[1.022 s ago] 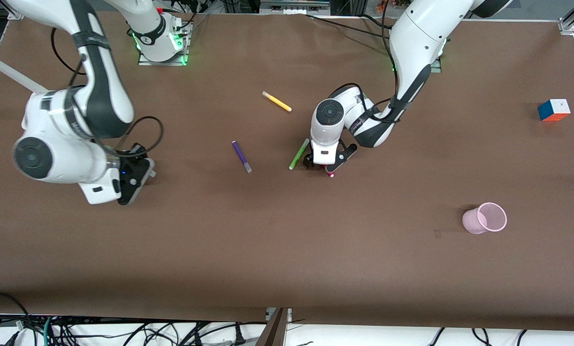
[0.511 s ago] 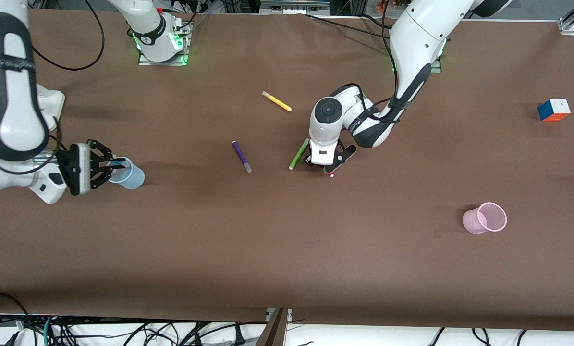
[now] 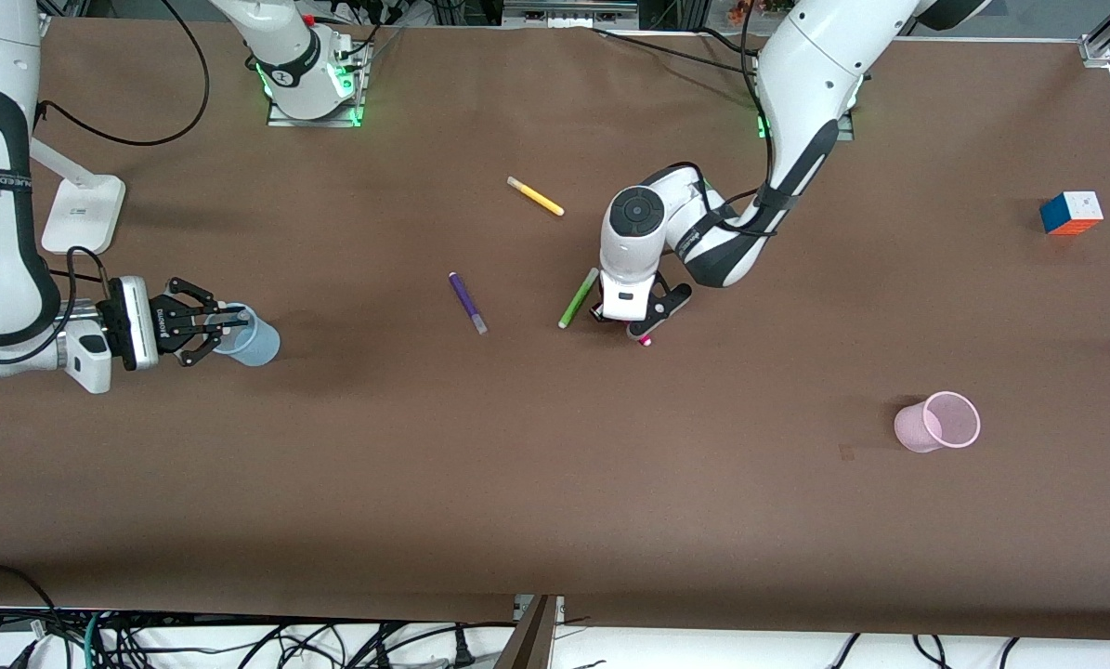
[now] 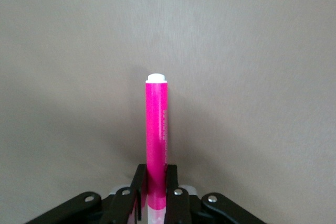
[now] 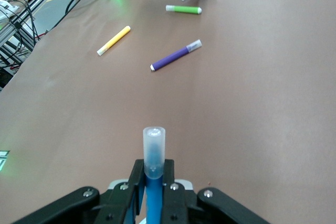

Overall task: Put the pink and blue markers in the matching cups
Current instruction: 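Drop the blue marker into the blue cup while the left gripper carries pink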

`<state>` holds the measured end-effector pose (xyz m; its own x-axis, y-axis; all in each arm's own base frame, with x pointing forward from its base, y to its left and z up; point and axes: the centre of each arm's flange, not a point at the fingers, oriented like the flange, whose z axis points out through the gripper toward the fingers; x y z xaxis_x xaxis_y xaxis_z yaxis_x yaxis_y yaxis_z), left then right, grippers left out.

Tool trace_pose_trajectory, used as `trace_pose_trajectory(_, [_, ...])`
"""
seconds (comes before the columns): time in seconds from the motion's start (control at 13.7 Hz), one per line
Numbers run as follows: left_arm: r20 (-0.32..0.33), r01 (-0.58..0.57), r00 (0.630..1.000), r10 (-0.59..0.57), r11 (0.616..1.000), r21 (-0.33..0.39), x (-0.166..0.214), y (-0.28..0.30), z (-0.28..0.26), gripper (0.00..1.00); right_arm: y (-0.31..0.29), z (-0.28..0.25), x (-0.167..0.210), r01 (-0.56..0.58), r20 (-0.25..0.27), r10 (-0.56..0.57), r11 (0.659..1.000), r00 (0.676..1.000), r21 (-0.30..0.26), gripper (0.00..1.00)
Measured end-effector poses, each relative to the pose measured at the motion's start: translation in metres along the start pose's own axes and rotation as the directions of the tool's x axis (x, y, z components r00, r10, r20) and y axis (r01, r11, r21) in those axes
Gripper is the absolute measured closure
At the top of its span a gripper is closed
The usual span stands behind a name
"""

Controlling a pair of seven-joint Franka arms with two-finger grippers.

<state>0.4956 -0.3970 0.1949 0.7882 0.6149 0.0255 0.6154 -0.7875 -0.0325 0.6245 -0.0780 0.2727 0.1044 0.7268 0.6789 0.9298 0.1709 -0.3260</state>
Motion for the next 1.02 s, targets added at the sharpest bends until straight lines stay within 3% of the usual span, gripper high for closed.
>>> trace_pose_trajectory(0.37, [-0.005, -0.154, 0.988, 0.155, 0.986, 0.059, 0.063, -0.027, -0.098, 0.82, -0.001, -0.001, -0.020, 0.021, -0.030, -0.021, 1.000, 0.999, -0.011, 0.83])
trace_pose_trajectory(0.44, [0.003, -0.200, 0.980, 0.200, 0.977, 0.070, 0.078, -0.038, -0.115, 0.82, -0.003, -0.004, -0.023, 0.017, -0.033, -0.017, 1.000, 0.999, -0.015, 0.77])
trace_pose_trajectory(0.73, [0.097, -0.364, 0.929, 0.358, 0.929, 0.061, 0.160, -0.096, -0.170, 0.82, -0.001, -0.023, -0.018, -0.057, -0.038, 0.055, 0.997, 0.998, -0.051, 0.36])
trace_pose_trajectory(0.95, [0.150, -0.490, 0.864, 0.480, 0.871, 0.036, 0.222, -0.144, -0.190, 0.82, 0.000, -0.046, 0.010, -0.222, -0.041, 0.220, 0.974, 0.975, -0.043, 0.05])
trace_pose_trajectory(1.02, [0.157, -0.530, 0.839, 0.521, 0.848, 0.020, 0.242, -0.160, -0.192, 0.82, 0.001, -0.056, 0.022, -0.295, -0.034, 0.293, 0.954, 0.955, -0.050, 0.00])
